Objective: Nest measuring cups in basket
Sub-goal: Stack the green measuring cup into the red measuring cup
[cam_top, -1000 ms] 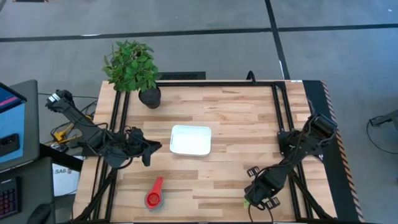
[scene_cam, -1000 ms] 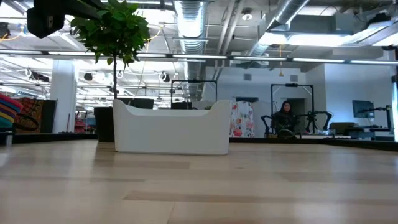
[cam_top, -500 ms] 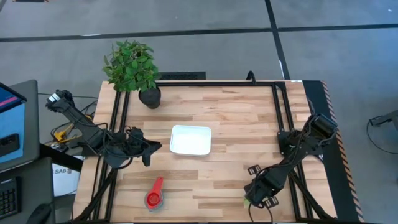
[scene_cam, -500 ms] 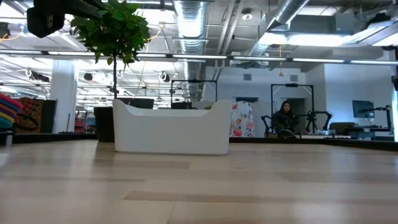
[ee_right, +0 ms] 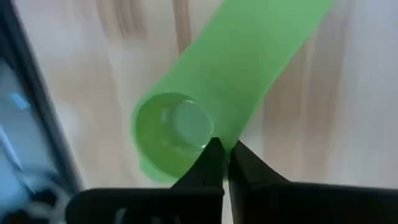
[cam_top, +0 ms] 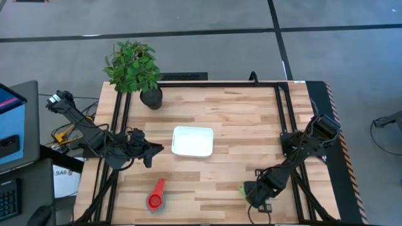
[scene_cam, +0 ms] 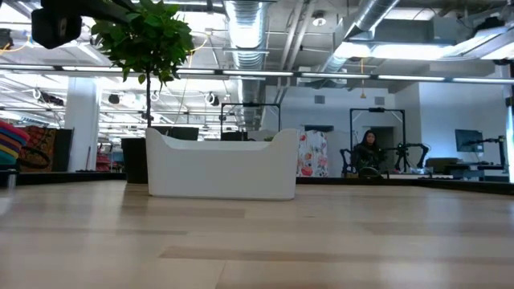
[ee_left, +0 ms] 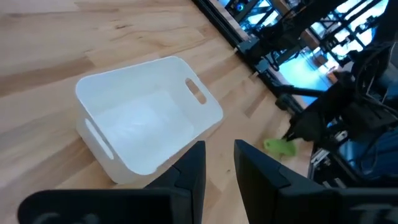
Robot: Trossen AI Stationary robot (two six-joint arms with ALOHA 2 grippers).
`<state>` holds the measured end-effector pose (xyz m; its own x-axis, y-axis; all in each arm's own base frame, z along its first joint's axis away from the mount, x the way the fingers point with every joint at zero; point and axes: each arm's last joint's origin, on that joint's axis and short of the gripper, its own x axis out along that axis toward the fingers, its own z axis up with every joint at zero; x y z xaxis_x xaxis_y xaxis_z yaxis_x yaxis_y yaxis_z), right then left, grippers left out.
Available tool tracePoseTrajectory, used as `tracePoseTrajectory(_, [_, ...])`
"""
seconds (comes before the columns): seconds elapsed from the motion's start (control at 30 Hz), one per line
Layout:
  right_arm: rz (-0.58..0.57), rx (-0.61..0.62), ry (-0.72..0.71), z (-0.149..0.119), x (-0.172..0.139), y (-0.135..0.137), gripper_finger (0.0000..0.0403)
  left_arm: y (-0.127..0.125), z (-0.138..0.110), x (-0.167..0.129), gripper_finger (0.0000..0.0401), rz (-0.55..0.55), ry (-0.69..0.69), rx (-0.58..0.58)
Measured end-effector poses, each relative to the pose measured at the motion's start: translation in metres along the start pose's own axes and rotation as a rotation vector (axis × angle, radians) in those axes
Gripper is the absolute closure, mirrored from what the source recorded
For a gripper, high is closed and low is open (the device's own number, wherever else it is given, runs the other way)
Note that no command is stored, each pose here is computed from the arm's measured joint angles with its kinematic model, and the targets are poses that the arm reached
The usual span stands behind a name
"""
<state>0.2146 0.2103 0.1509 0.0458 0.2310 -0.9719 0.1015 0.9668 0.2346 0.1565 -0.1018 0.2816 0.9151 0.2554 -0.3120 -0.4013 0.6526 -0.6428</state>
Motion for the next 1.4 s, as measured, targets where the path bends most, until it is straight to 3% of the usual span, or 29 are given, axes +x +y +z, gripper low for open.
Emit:
tracePoseTrajectory(0.23, [0.038, 0.415, -0.297, 0.06, -0.037, -0.005, 0.0383, -0.012, 0.006, -0.001, 0.033, -0.087, -0.045, -0.014])
tracePoseTrajectory(0.37, [0.07, 0.522, -0.489, 0.095, -0.069, -0.01, 0.0396, -0.019, 0.005, 0.003, 0.0327, -0.1, -0.097, -0.016])
tracePoseTrajectory(0.53, [0.144, 0.625, -0.71, 0.128, -0.105, -0.017, 0.0384, -0.033, -0.007, 0.02, 0.0305, -0.118, -0.164, -0.018])
tracePoseTrajectory(0.77, [0.208, 0.629, -0.863, 0.15, -0.13, -0.024, 0.0389, -0.045, -0.015, 0.053, 0.0241, -0.136, -0.26, -0.068])
tracePoseTrajectory(0.9, [0.206, 0.627, -0.876, 0.153, -0.133, -0.027, 0.038, -0.045, -0.017, 0.077, 0.0226, -0.191, -0.247, -0.127])
tracePoseTrajectory(1.1, [0.173, 0.583, -0.889, 0.155, -0.134, -0.031, 0.0388, -0.045, -0.014, 0.103, 0.0233, -0.26, -0.198, -0.177])
tracePoseTrajectory(1.4, [0.107, 0.562, -0.892, 0.153, -0.131, -0.032, 0.0374, -0.048, -0.007, 0.121, 0.0267, -0.194, -0.097, -0.202])
